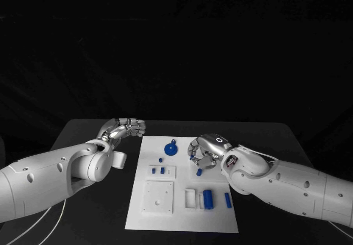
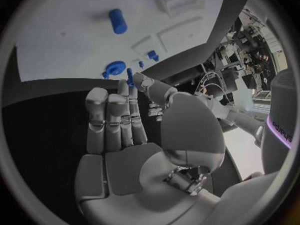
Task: Assemble the parts on the task board
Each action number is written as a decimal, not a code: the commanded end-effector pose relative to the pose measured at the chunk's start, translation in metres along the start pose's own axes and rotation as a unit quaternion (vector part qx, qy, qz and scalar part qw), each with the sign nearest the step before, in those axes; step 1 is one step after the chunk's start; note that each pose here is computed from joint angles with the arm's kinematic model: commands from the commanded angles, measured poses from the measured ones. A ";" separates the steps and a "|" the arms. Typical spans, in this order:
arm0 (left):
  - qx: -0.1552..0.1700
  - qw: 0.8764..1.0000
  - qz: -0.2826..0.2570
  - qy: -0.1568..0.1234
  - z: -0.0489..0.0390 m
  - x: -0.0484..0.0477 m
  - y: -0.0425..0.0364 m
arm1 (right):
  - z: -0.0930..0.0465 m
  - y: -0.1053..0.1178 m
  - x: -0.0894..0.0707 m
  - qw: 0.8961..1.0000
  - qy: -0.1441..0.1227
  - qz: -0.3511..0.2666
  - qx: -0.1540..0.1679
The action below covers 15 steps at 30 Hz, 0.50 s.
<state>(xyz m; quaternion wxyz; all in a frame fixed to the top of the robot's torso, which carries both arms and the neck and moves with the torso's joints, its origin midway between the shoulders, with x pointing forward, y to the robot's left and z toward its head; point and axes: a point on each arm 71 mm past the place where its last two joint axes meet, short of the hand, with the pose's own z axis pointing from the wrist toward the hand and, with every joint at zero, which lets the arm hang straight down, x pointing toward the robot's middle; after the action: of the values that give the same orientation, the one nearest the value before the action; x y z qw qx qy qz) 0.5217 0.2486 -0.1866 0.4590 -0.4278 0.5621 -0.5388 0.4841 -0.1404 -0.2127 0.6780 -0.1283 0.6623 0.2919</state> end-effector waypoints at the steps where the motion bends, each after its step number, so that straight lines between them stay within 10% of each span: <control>1: 0.004 1.000 -0.008 -0.006 0.0015 0.0012 -0.0012 | 0.007 0.019 0.005 0.999 0.012 0.008 -0.029; 15: 0.005 1.000 -0.009 -0.001 0.0048 0.0109 -0.0015 | 0.008 0.072 0.055 0.993 0.068 -0.027 -0.096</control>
<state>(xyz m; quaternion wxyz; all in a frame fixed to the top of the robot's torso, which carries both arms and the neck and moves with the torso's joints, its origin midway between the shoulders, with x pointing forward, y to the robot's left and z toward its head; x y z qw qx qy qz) 0.5239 0.2396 -0.1875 0.4555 -0.4320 0.5602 -0.5405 0.4496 -0.0685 -0.2455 0.6276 -0.1989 0.6718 0.3395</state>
